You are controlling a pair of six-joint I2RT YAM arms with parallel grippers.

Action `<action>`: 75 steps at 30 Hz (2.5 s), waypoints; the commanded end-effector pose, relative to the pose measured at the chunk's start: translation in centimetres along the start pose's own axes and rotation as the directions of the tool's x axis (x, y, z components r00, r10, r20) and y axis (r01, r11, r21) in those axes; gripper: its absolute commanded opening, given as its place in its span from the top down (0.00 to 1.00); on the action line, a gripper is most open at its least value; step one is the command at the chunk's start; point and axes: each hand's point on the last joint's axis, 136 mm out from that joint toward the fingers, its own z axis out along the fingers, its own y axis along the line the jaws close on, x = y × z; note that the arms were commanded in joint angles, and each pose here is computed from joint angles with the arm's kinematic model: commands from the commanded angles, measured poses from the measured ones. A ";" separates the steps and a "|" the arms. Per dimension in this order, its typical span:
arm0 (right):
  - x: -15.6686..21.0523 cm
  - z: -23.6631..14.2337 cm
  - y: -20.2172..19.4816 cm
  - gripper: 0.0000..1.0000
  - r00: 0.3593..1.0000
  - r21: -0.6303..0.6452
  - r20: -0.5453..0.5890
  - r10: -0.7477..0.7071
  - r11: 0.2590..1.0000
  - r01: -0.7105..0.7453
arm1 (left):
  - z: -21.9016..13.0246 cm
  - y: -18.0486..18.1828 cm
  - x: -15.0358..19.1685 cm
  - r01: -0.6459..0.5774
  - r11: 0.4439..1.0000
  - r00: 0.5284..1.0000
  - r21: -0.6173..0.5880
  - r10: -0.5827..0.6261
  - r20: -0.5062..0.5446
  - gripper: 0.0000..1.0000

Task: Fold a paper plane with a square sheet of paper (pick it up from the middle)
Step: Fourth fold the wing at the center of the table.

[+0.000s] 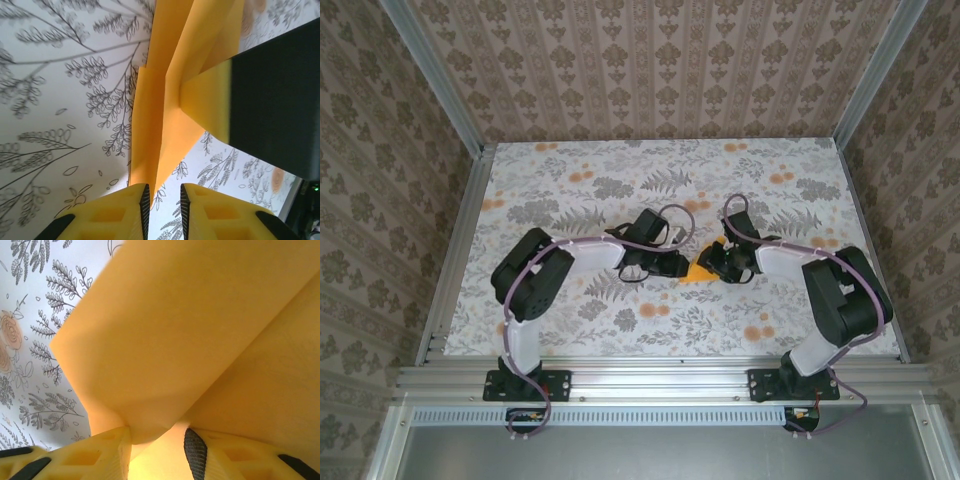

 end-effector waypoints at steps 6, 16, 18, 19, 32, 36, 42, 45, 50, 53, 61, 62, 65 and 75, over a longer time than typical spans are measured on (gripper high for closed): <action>3.7 1.9 -10.2 0.59 0.985 0.402 -0.061 0.161 0.907 -0.124 | -0.7 -1.5 -0.8 0.005 0.998 0.997 0.064 -0.009 0.070 0.74; 4.9 2.3 -12.0 0.62 0.969 0.471 -0.071 0.235 0.864 -0.175 | 0.8 -1.0 -0.1 -0.039 0.999 0.999 0.007 0.039 0.019 0.81; 4.9 2.2 -12.0 0.63 0.969 0.474 -0.069 0.239 0.862 -0.179 | 1.2 -0.7 0.3 -0.046 0.999 0.999 -0.008 0.046 0.008 0.80; 4.9 2.2 -12.0 0.63 0.968 0.474 -0.067 0.242 0.861 -0.183 | 1.2 -0.6 0.2 -0.049 0.999 0.999 -0.017 0.049 0.008 0.81; 4.9 2.2 -12.0 0.63 0.968 0.481 -0.076 0.241 0.859 -0.176 | 1.5 0.8 -0.7 -0.023 0.997 0.999 -0.077 0.027 0.041 0.82; 4.9 2.2 -12.0 0.63 0.968 0.480 -0.079 0.236 0.860 -0.171 | 1.5 1.3 -0.7 -0.012 0.996 0.999 -0.088 0.016 0.042 0.82; 4.9 2.3 -11.9 0.64 0.969 0.480 -0.081 0.232 0.861 -0.166 | 1.6 1.6 -0.9 0.002 0.996 0.999 -0.084 0.002 0.048 0.83; 4.9 2.3 -11.9 0.63 0.969 0.478 -0.081 0.232 0.862 -0.166 | 1.8 1.8 -0.9 0.010 0.996 0.999 -0.092 -0.006 0.048 0.85; 4.9 2.3 -11.9 0.63 0.970 0.480 -0.083 0.230 0.862 -0.164 | 2.0 2.5 -0.7 0.025 0.993 0.999 -0.115 -0.021 0.041 0.87; 4.9 2.2 -11.9 0.63 0.970 0.481 -0.083 0.230 0.861 -0.163 | 1.9 2.8 -0.8 0.028 0.991 0.999 -0.129 -0.023 0.044 0.89; 4.8 2.2 -11.9 0.65 0.970 0.484 -0.081 0.231 0.860 -0.164 | 1.2 1.6 -1.4 0.034 0.997 0.998 -0.072 -0.029 0.063 0.89; 4.9 2.2 -11.9 0.65 0.970 0.485 -0.082 0.229 0.860 -0.162 | 0.9 1.0 -1.8 0.037 0.998 0.997 -0.049 -0.034 0.075 0.89; 4.9 2.2 -11.9 0.65 0.970 0.487 -0.083 0.229 0.859 -0.160 | -0.1 -0.3 -3.0 0.037 0.999 0.992 -0.005 -0.036 0.118 0.87; 4.9 2.2 -11.9 0.65 0.971 0.490 -0.089 0.220 0.859 -0.150 | 1.3 0.6 -2.4 0.064 0.998 0.994 -0.008 -0.063 0.087 0.87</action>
